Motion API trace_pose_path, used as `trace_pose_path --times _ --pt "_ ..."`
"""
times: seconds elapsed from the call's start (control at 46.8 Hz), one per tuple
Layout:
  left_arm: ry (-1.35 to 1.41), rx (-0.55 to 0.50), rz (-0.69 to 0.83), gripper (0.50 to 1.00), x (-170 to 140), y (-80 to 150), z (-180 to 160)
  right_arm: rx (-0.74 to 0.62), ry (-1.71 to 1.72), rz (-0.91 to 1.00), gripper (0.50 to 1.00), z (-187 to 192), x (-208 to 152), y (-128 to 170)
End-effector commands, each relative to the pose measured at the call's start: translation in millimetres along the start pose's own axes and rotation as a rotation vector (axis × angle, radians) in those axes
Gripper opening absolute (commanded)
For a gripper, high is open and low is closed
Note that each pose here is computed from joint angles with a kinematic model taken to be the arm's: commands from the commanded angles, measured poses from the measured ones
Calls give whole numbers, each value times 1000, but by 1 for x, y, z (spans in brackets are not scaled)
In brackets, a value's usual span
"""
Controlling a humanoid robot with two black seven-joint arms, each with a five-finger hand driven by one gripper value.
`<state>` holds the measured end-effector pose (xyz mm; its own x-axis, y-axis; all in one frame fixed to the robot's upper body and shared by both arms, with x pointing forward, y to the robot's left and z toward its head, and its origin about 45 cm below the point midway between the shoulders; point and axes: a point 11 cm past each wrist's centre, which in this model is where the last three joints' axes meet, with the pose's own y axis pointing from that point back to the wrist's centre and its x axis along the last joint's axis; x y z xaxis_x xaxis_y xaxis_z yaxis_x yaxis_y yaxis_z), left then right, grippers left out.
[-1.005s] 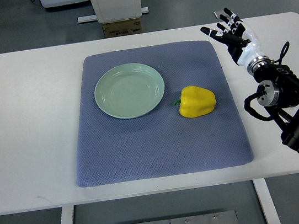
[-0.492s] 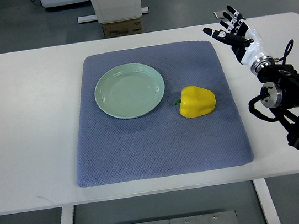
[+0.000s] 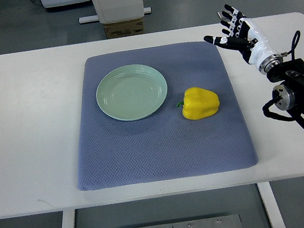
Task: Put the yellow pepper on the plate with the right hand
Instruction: 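Move the right hand toward the yellow pepper, fingers open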
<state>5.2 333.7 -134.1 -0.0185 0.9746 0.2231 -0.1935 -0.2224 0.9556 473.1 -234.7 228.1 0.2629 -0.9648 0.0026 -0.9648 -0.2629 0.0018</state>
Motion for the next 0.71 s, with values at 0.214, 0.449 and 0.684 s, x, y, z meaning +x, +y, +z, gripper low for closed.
trace_pose_path --times 0.214,0.449,0.684 --pt "1 0 0 1000 0 0 0 8 145 -143 996 -13 -21 3" --pt "0 0 0 1000 0 0 0 -22 270 -265 995 -19 -22 15" --pt "0 0 0 1000 0 0 0 -58 375 -352 995 -15 -25 30"
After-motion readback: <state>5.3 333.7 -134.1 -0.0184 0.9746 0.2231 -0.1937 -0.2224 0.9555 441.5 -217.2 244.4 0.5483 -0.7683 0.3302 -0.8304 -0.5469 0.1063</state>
